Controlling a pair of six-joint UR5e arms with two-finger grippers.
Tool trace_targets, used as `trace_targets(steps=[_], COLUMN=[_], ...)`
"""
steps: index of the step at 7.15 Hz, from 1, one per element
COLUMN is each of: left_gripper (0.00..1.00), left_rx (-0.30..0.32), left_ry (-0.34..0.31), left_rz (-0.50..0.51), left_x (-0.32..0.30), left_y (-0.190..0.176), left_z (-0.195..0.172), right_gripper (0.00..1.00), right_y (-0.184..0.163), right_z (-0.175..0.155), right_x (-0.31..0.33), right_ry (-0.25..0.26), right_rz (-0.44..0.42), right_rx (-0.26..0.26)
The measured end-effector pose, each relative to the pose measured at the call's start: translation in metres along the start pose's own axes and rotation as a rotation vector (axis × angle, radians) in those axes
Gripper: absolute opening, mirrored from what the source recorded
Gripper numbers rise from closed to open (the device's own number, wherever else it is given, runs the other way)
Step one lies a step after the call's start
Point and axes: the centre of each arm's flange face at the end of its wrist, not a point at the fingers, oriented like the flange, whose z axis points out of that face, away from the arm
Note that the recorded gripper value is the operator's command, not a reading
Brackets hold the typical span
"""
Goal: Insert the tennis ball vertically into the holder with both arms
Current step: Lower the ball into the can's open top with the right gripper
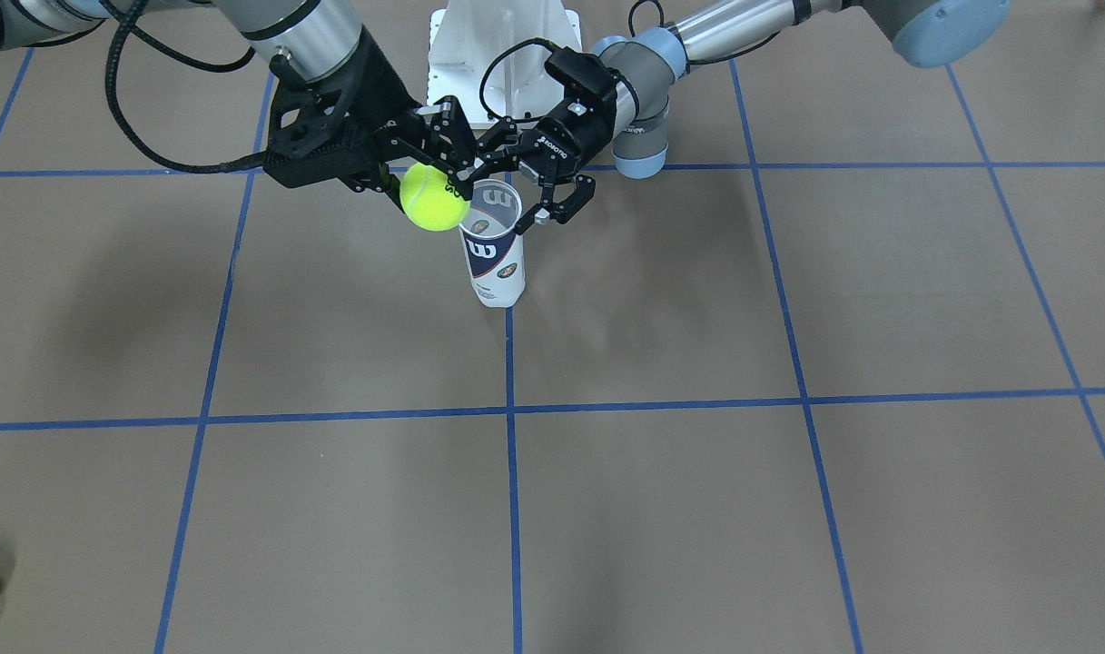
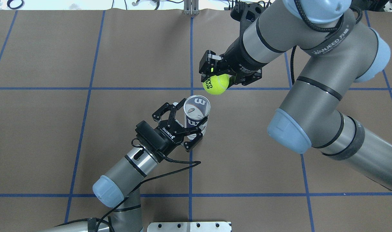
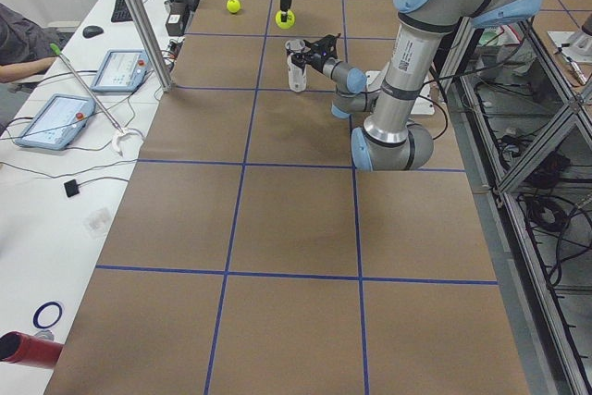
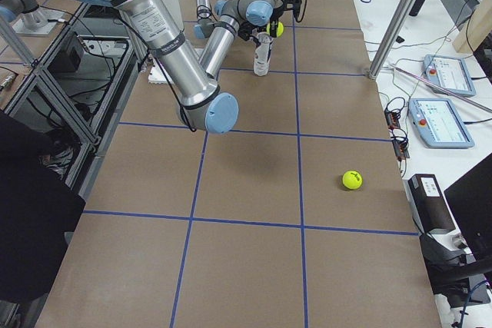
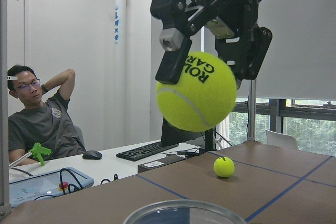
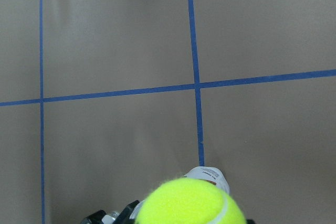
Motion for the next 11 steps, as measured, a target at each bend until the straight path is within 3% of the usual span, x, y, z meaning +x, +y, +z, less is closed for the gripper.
trace_targets(steps=[4, 9, 11], left_gripper=[0.84, 0.84, 0.84], left_rx=[0.0, 0.002, 0.002], left_ry=[0.008, 0.009, 0.01], left_rz=[-0.009, -0.011, -0.012], left_x=[0.005, 0.006, 0.007], left_y=[0.002, 0.001, 0.001], left_z=[-0.003, -0.003, -0.003], right_gripper=[0.0, 0.02, 0.41], right_y=[0.02, 0.047, 0.054], right_z=[0.023, 0.034, 0.034], right_x=[-0.015, -0.018, -0.018], right_ry=[0.012, 0.024, 0.037], right_rz=[0.008, 0.012, 0.014], right_rx=[0.004, -0.035, -0.046])
